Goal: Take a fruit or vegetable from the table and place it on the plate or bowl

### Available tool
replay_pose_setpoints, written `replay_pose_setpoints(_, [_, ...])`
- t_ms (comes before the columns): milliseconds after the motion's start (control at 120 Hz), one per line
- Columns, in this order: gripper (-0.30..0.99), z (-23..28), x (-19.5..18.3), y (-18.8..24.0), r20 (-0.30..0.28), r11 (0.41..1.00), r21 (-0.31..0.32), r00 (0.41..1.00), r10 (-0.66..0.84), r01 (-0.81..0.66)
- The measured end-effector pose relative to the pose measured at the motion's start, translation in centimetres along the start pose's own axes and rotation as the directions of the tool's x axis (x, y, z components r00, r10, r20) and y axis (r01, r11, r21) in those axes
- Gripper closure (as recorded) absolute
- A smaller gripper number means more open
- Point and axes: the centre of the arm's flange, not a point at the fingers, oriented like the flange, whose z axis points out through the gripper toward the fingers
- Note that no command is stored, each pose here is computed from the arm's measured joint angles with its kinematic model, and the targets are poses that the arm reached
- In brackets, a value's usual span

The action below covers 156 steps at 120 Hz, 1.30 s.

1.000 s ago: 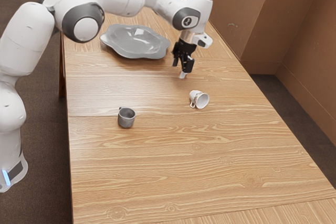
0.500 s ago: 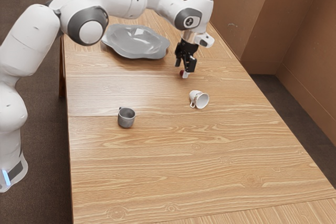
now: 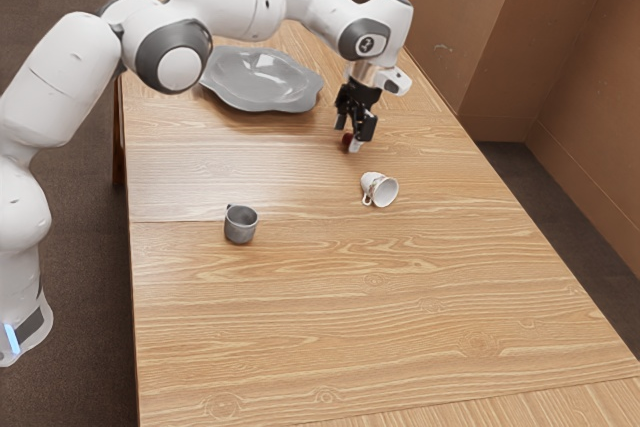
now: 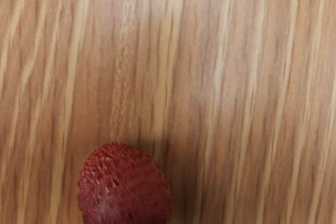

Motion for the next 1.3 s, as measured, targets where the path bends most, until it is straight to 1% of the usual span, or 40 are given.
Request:
replay_pose_setpoints(192, [0.03, 0.6, 0.3, -0.1, 0.012, 1.000, -0.003, 1.000, -0.001, 0.001])
replay_pose_setpoints(392, [0.03, 0.4, 0.4, -0.2, 0.012, 1.000, 0.010, 1.000, 0.000, 0.000])
replay_pose_setpoints(675, [0.09, 0.6, 0.9, -0.6, 0.007, 1.000, 0.014, 1.000, -0.003, 0.002])
replay_pose_setpoints(842, [0.16, 0.9, 1.0, -0.7, 0.010, 1.000, 0.012, 1.000, -0.004, 0.003])
replay_pose_setpoints(942, [0.19, 0.5, 1.1, -0.7, 0.001, 1.000, 0.015, 1.000, -0.004, 0.004])
replay_pose_setpoints(1108, [0.24, 0.7, 1.2, -0.9, 0.003, 1.000, 0.014, 1.000, -0.006, 0.006])
replay_pose_setpoints(1300, [0.35, 0.7, 1.2, -0.9, 0.003, 1.000, 0.013, 1.000, -0.015, 0.015])
